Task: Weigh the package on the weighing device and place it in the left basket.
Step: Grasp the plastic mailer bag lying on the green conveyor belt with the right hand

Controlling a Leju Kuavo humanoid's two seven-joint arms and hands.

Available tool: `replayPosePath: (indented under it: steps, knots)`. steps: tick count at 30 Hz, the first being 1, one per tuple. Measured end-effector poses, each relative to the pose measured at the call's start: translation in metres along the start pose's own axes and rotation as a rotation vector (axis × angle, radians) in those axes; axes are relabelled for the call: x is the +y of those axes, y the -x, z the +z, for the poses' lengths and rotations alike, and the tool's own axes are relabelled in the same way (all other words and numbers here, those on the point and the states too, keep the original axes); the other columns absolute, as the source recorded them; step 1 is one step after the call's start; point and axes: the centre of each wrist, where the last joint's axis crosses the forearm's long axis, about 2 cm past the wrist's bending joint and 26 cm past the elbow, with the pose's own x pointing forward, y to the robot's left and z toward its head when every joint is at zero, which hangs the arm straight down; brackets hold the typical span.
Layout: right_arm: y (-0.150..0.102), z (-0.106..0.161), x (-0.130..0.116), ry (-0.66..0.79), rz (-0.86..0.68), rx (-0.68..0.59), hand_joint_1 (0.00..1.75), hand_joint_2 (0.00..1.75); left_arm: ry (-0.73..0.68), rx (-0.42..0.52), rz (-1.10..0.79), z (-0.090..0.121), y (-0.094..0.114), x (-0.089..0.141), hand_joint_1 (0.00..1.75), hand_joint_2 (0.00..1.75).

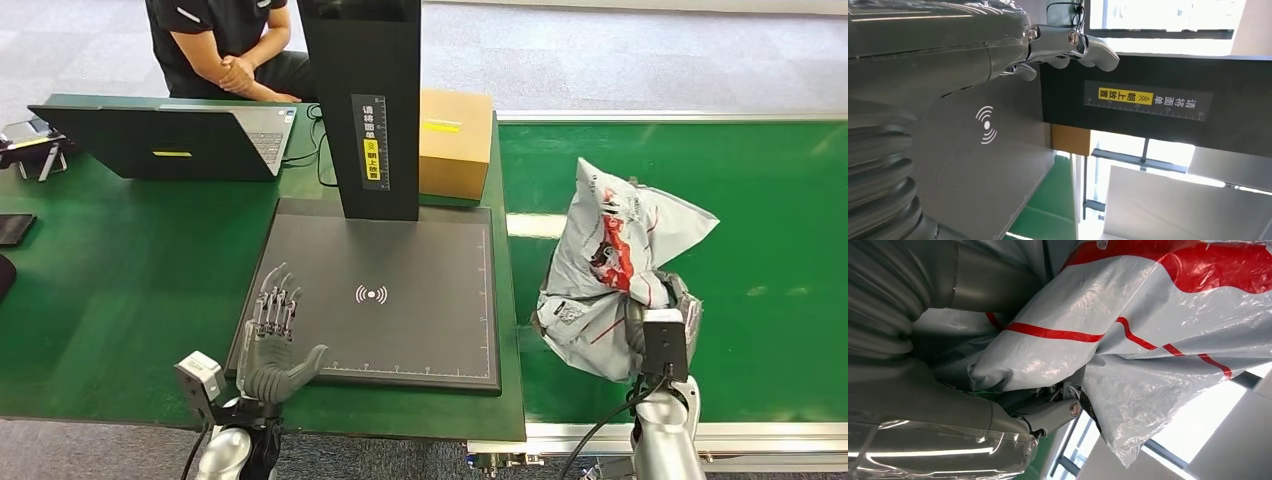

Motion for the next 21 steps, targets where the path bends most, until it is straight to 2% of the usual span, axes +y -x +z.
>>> replayPosePath:
  steps: [6, 11, 16, 21]
  knots:
    - [-0.010, -0.002, -0.006, 0.043, -0.017, -0.066, 1.75, 1.75, -0.007, -0.023, -0.007, -0.004, -0.004, 0.000, 0.00, 1.75]
    - [-0.018, -0.006, -0.006, 0.031, -0.026, -0.113, 1.75, 1.75, -0.019, -0.082, -0.036, -0.013, -0.016, -0.001, 0.00, 1.75]
    - [-0.029, -0.011, 0.004, -0.034, -0.069, -0.165, 1.75, 1.75, -0.044, -0.147, -0.036, -0.021, -0.029, 0.000, 0.00, 1.75]
    - [-0.044, -0.022, 0.025, -0.130, -0.112, -0.242, 1.75, 1.75, -0.029, -0.166, -0.034, -0.025, -0.033, -0.002, 0.00, 1.75]
